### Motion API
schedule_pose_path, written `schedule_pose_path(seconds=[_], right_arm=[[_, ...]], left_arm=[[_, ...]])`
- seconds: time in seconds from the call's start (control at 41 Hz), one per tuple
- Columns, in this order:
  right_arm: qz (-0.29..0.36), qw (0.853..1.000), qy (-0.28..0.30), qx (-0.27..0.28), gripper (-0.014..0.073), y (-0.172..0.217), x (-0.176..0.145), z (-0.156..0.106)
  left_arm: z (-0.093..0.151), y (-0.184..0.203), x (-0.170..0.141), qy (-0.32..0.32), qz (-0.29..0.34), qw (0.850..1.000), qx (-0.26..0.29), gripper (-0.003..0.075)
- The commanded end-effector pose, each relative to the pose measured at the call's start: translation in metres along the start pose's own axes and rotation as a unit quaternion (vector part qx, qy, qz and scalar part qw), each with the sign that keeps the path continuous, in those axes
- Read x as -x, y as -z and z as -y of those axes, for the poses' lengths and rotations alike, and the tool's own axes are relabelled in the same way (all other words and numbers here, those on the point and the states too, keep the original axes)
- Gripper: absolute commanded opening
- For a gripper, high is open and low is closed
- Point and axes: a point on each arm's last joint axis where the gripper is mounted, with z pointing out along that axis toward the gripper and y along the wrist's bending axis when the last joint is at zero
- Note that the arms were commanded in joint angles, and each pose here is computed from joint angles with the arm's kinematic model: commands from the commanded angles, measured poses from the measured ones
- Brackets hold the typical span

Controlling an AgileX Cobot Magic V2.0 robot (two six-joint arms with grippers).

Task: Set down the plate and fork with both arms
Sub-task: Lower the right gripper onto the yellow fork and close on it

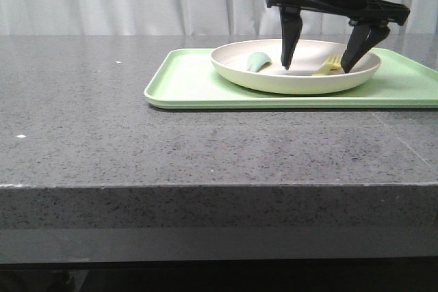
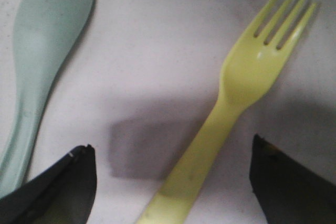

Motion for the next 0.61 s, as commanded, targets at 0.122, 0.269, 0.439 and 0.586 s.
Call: schedule_pose_path(seconds=[0.122,0.269,0.439,0.586], right_arm=[[0.054,0.998,-0.003,0.019,0.0610,0.0279,0.0101,-0.0045],[0.053,0.998,-0.004,0.019,0.0559,0.0277,0.0099,-0.0044],[0.047,0.999,-0.004,0.016,0.0479,0.0276,0.0088,-0.0040],[0.043,0.999,-0.004,0.015,0.0321,0.0275,0.0081,-0.0037]], left_arm=[[0.0018,0.0026,0.0175,0.008,0.059,0.998,-0.007,-0.0018],[0.0018,0.0026,0.0175,0.008,0.059,0.998,-0.007,-0.0018],[0.0018,0.0026,0.0175,0.008,0.059,0.998,-0.007,-0.0018],[0.0018,0.0026,0.0175,0.008,0.059,0.998,-0.007,-0.0018]])
